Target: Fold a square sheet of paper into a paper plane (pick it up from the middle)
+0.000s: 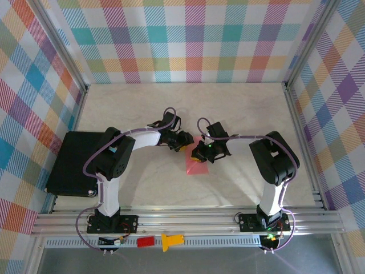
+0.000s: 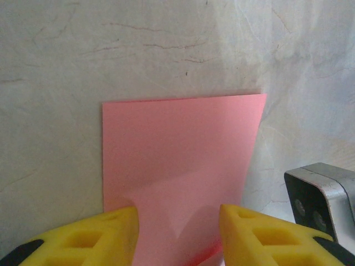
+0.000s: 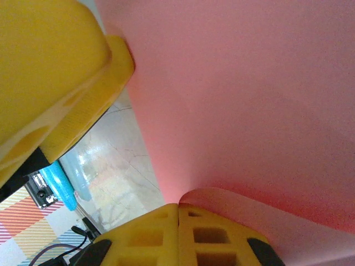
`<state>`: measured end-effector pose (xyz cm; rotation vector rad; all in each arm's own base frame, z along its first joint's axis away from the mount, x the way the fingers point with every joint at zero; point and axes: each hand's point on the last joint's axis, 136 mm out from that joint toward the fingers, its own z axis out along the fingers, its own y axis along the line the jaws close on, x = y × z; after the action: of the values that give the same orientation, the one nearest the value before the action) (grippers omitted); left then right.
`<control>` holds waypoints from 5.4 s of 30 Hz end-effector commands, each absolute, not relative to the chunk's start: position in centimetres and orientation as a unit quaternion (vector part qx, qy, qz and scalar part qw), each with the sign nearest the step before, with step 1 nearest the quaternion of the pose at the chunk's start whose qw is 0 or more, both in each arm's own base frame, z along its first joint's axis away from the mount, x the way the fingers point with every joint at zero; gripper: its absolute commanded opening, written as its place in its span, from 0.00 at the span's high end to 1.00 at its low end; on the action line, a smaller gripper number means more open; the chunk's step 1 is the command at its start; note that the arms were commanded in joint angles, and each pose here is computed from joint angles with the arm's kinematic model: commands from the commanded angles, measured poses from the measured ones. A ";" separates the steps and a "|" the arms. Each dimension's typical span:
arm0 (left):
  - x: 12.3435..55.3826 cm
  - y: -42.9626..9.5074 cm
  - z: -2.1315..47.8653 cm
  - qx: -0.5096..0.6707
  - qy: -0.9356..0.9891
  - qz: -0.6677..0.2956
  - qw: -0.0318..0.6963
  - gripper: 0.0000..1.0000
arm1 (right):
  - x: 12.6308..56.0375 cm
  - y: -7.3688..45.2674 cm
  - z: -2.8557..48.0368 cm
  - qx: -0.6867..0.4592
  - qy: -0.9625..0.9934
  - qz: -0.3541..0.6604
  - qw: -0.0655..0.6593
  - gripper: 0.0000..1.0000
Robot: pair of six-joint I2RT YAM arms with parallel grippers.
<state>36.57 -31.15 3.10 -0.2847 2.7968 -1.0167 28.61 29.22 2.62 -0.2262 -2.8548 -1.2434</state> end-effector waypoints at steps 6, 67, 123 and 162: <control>34.2 -29.8 -1.2 -0.109 0.951 -0.287 0.028 0.56 | 28.8 29.6 2.2 -0.074 -0.915 -0.397 0.012 1.00; 34.3 -29.9 -1.4 -0.115 0.950 -0.288 0.027 0.57 | 28.4 29.8 2.8 -0.042 -0.915 -0.401 0.005 1.00; 29.7 -29.2 6.0 -0.158 0.882 -0.426 0.123 0.82 | 24.9 25.9 -4.1 -0.107 -0.947 -0.292 0.079 0.75; 24.6 -33.0 3.3 -0.087 0.915 -0.394 0.034 0.99 | 24.5 24.7 -5.3 -0.125 -0.956 -0.253 0.084 1.00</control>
<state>25.06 -32.30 2.92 -0.3199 2.7896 -1.2013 28.58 29.20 1.31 -0.1986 -2.8690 -1.1930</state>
